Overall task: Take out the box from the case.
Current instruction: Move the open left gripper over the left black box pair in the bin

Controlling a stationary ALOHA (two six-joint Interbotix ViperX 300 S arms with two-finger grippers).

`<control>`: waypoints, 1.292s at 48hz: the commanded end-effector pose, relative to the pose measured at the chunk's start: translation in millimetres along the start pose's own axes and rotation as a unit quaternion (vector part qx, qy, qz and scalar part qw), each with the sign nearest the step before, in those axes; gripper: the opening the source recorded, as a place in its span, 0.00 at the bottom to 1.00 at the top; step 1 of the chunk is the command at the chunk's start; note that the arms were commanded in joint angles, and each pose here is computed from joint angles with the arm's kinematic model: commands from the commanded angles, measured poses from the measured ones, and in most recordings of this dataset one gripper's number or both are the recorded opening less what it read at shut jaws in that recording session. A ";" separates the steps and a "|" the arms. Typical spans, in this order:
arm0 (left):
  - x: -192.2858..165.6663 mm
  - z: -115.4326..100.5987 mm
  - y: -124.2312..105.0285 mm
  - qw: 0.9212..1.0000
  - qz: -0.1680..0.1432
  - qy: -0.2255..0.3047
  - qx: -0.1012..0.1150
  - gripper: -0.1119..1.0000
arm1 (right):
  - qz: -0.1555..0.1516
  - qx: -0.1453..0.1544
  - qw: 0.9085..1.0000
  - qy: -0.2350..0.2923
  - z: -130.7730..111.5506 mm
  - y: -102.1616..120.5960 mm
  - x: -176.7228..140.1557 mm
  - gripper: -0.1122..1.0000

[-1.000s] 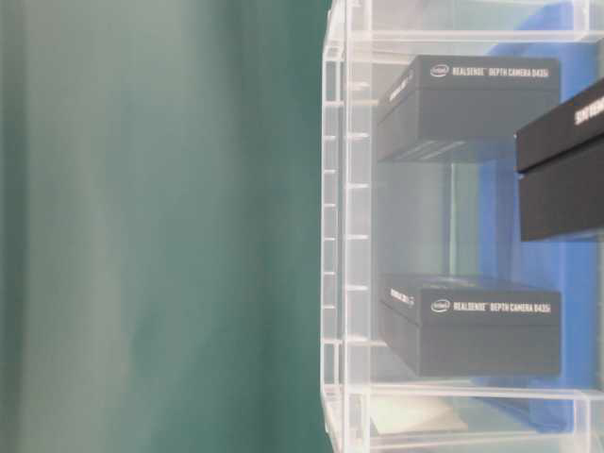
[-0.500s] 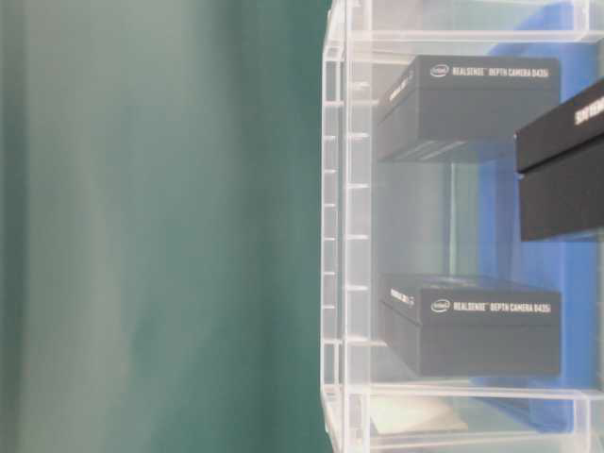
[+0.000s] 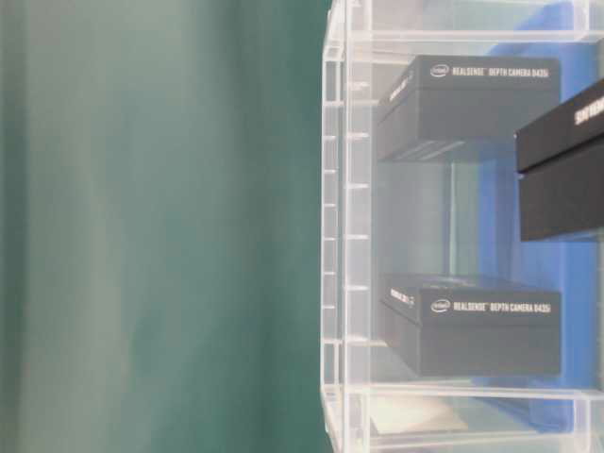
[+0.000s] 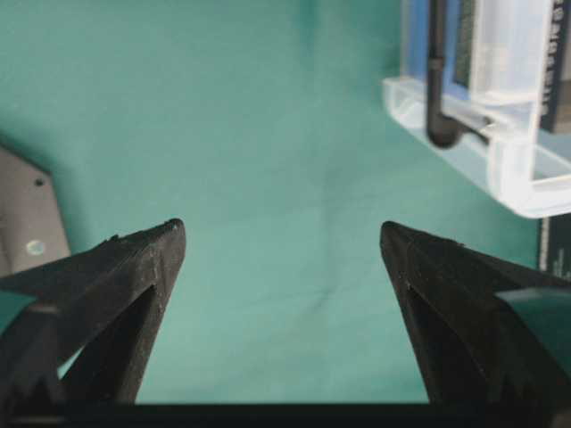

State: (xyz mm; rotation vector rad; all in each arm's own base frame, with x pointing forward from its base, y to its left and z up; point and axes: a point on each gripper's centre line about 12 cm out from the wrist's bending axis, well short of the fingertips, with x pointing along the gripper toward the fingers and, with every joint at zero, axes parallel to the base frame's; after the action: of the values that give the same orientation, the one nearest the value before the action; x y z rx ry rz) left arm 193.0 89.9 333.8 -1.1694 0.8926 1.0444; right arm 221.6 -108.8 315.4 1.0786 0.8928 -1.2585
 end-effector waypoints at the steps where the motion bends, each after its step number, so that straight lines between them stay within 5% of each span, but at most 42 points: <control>1: -4.9 3.7 -14.7 1.000 -0.015 -0.006 0.007 0.96 | 0.009 0.001 1.000 -0.004 2.2 0.9 -3.8 0.94; 33: 6.5 29.4 -115.5 0.999 -0.031 -0.004 0.030 0.96 | 0.008 -0.014 1.000 -0.005 2.2 0.7 -3.3 0.94; 62: 28.5 26.7 -197.3 0.997 -0.045 0.005 0.058 0.96 | 0.019 -0.016 1.000 -0.008 2.9 3.2 -3.0 0.94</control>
State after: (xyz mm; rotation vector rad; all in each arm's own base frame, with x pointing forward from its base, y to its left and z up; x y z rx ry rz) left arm 384.6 109.8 354.5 -1.1101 0.9211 0.9247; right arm 224.2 -110.0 315.6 1.0536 0.8907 -1.2236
